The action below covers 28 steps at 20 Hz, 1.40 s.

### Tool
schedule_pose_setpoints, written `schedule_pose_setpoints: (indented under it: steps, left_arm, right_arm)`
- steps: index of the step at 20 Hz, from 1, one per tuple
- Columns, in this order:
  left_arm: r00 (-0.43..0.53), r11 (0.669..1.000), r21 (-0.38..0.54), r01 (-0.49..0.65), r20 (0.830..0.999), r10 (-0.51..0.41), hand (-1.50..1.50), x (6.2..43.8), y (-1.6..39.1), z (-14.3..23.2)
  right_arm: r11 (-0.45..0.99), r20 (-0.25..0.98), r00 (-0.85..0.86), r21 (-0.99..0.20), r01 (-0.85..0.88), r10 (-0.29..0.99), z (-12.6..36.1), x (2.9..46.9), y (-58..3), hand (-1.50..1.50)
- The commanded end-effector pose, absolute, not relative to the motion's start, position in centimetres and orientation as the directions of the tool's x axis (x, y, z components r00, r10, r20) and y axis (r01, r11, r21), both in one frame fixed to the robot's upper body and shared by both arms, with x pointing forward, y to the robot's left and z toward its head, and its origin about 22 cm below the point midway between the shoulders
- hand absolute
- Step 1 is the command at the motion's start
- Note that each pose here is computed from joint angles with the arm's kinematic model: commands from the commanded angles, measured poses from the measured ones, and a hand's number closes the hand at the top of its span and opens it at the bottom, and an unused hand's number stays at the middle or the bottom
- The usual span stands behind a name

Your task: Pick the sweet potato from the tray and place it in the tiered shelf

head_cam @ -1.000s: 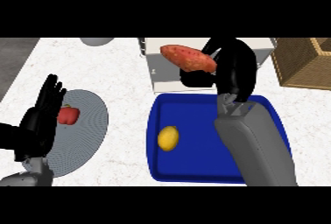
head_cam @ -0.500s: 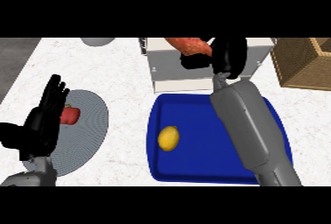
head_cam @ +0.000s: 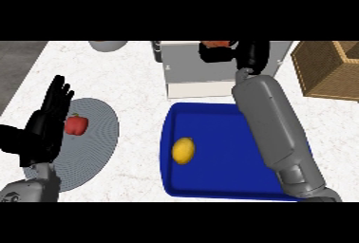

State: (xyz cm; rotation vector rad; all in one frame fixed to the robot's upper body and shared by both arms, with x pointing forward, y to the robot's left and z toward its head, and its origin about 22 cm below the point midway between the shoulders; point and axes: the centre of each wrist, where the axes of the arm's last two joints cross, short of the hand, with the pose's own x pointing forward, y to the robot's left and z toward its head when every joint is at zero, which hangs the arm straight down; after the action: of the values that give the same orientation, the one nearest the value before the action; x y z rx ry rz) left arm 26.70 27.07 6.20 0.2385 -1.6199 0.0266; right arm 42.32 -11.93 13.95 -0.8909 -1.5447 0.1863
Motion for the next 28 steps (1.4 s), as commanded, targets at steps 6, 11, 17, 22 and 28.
schedule_pose_setpoints:
  steps: [6,11,17,22,28]
  left_arm:
    - [-0.043,0.981,0.128,-0.146,0.990,-0.136,0.00,25.6,26.7,6.0]
    - [-0.030,0.975,0.127,-0.180,0.991,-0.134,0.00,25.6,28.4,5.6]
    - [-0.046,0.974,0.125,-0.191,0.990,-0.136,0.00,25.7,26.2,4.7]
    - [-0.017,0.970,0.136,-0.201,0.990,-0.142,0.00,26.1,28.1,5.2]
    - [-0.039,0.973,0.117,-0.200,0.991,-0.128,0.00,25.5,26.3,6.8]
  right_arm:
    - [0.748,0.818,0.050,-0.548,0.375,0.574,13.3,44.0,-12.5,-1.50]
    - [0.801,0.870,-0.066,-0.417,0.429,0.489,14.9,43.3,-16.3,-1.50]
    - [0.783,0.913,-0.061,-0.311,0.538,0.404,18.8,42.8,-16.2,-1.50]
    - [0.743,0.938,0.014,-0.283,0.606,0.346,19.2,40.5,-21.5,-1.50]
    - [0.721,0.928,0.064,-0.328,0.610,0.368,20.1,34.5,-28.3,-1.50]
